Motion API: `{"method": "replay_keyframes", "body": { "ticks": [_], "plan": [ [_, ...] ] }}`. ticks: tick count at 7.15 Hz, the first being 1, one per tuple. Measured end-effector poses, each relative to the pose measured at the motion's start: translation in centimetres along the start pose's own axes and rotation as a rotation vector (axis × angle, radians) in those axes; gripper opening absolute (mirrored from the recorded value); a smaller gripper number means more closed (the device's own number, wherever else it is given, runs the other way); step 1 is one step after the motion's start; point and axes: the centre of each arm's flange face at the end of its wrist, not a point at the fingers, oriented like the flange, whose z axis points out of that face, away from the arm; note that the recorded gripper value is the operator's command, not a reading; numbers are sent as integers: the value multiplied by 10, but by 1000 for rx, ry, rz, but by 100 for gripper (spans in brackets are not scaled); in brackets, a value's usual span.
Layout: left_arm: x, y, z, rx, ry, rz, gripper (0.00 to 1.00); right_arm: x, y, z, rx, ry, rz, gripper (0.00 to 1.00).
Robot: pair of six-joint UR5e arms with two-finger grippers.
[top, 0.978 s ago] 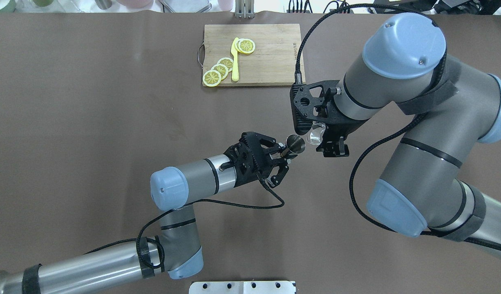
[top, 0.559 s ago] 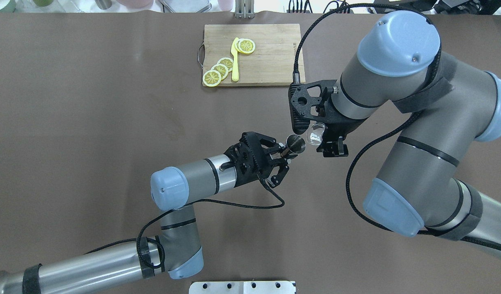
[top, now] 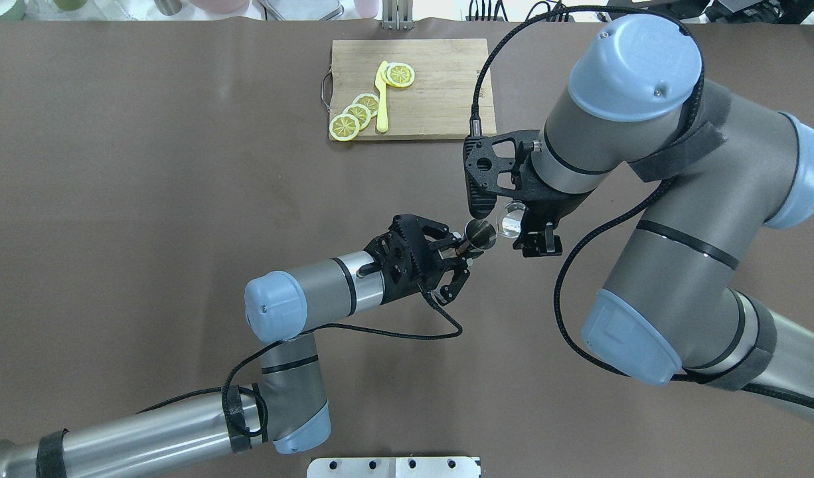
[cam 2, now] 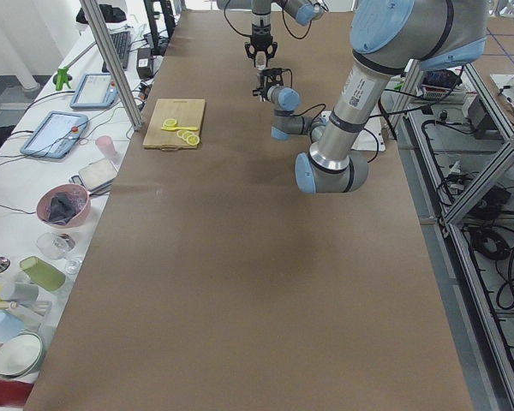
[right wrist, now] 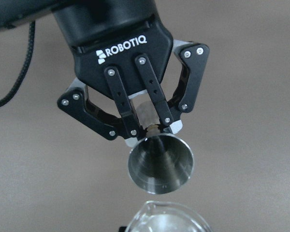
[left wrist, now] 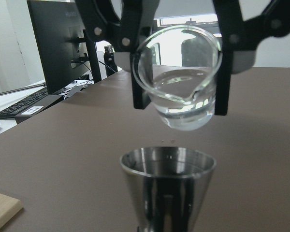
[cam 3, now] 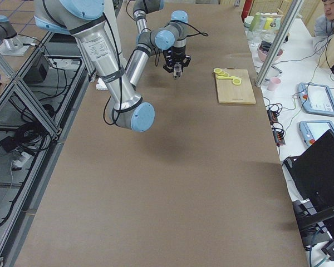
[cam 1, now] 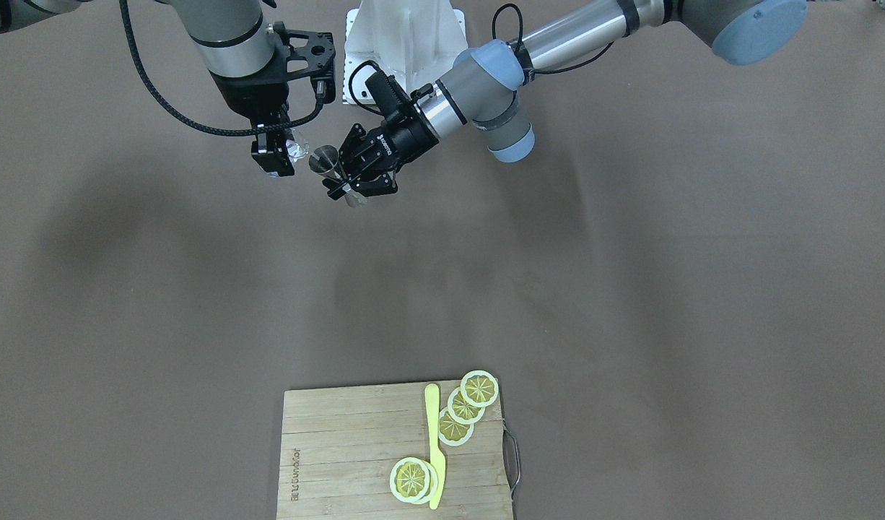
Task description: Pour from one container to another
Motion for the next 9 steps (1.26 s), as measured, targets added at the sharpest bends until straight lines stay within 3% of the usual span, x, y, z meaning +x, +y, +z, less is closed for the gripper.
{"method": "replay_keyframes", "body": {
  "ticks": [9],
  "plan": [
    [1,-1,1,0,1,0,0,13,-18,1,-63,5,19,0]
  ]
}}
